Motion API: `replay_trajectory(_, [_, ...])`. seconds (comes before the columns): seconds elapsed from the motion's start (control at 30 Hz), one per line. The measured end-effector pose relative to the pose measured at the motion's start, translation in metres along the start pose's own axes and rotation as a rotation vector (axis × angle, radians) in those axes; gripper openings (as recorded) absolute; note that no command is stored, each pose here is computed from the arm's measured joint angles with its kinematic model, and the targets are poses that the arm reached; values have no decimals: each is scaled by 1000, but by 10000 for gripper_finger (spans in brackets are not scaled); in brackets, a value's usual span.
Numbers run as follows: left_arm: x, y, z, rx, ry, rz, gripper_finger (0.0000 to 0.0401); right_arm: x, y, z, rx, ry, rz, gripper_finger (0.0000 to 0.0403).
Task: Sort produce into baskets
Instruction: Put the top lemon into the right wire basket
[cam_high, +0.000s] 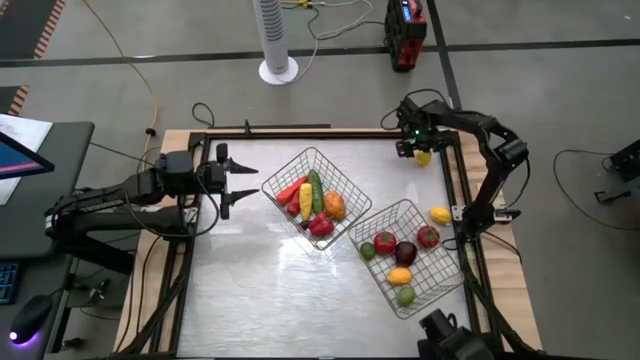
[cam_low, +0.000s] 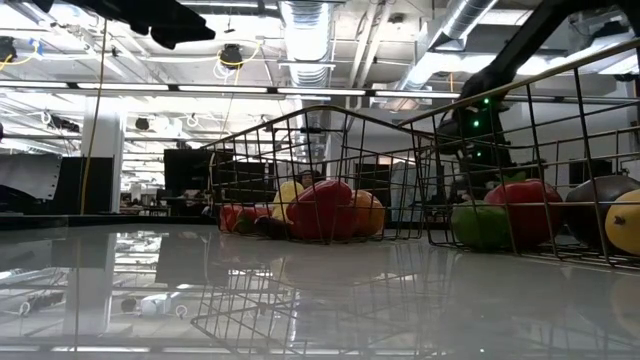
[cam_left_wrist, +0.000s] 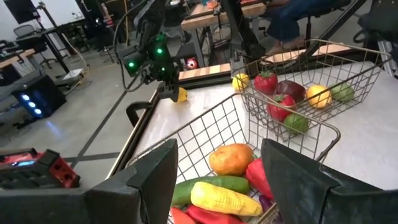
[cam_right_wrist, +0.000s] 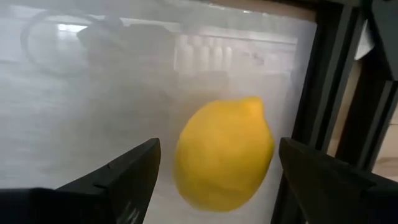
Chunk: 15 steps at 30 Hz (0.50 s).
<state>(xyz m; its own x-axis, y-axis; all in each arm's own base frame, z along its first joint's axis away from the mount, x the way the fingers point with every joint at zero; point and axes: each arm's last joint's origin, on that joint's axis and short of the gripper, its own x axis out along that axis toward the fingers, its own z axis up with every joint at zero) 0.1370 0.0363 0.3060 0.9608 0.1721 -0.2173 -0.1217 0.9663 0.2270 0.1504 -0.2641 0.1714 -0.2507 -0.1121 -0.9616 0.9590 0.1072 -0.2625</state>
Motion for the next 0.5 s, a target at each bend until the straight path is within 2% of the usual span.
replay_trajectory(0.3, [0,0,-1,10,12,-3,219,0,0,2,22,13,19,351])
replay_trajectory(0.5, [0,0,-1,10,12,-3,219,3,-1,3,34,42,51,325])
